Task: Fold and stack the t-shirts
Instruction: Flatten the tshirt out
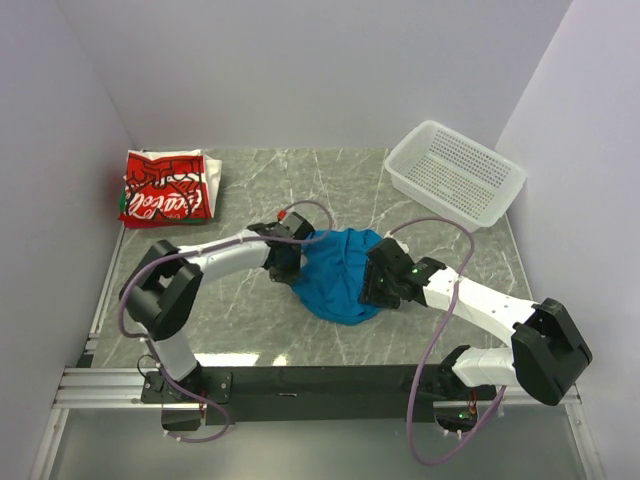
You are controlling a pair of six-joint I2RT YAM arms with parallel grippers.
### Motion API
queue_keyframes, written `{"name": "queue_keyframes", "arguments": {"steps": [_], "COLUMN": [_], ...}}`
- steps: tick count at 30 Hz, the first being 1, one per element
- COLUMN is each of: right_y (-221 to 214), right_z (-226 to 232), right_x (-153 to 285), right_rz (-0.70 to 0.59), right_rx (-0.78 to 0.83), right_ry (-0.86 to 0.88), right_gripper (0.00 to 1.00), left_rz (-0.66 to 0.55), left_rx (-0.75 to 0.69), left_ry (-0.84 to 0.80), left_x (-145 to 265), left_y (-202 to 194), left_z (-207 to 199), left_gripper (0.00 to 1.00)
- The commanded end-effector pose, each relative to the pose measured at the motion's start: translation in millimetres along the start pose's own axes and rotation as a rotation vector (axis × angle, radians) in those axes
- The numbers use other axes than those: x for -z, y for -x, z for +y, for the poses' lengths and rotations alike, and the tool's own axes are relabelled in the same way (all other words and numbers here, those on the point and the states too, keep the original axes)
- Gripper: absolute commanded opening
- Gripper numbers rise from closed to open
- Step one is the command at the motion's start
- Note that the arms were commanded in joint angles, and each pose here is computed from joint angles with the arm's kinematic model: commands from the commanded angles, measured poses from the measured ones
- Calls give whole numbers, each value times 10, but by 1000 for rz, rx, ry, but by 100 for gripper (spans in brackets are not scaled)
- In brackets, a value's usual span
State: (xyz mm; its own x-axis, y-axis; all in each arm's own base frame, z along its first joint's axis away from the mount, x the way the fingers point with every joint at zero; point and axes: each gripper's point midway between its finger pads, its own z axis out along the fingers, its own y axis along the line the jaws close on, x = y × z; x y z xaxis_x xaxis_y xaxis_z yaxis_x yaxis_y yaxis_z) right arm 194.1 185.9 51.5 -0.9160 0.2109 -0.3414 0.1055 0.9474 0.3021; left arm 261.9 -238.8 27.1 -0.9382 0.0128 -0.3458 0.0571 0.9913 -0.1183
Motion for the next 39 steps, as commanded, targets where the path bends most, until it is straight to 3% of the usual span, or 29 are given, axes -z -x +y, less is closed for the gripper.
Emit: {"name": "queue_keyframes", "arguments": {"steps": [1,6,12,18,22,30,32,36,39], "right_y": [66,245,617,1097,1424,1792,1786,1571,1407], "right_z": [16,-2,237,377,350,-234,-516,-1019,-1268], "right_x": [71,257,879,1705,2139,2649,2690,2600,2495], "right_rz": [-32,-99,-227,-417,-533,-682,-699,-671,-650], "right_rx": [-7,4,-16,-24,-36,-140,-170,-202,-225], "right_ry": [-7,-40,36,80,45,-104,-183,-346,-431], "right_gripper": [49,27,4,3,3,3,2,3,8], "left_rz": [-134,-221,-324,-539,-586,-576,-556,-392,-317], "left_rx": [81,137,193,222,114,-123,-180,-326,-340], "left_ry": [-94,-159,-194,-321,-527,-929,-986,-1166,-1215], "left_x": [504,956,1491,2486,3008,3817,3858,3811,3670], "left_y": [491,792,1179,1806,1922,1552,1434,823,565], "left_z": [-97,-86,51,133,-215,-958,-1174,-1839,-2074], "left_gripper": [0,0,0,0,0,0,0,0,2]}}
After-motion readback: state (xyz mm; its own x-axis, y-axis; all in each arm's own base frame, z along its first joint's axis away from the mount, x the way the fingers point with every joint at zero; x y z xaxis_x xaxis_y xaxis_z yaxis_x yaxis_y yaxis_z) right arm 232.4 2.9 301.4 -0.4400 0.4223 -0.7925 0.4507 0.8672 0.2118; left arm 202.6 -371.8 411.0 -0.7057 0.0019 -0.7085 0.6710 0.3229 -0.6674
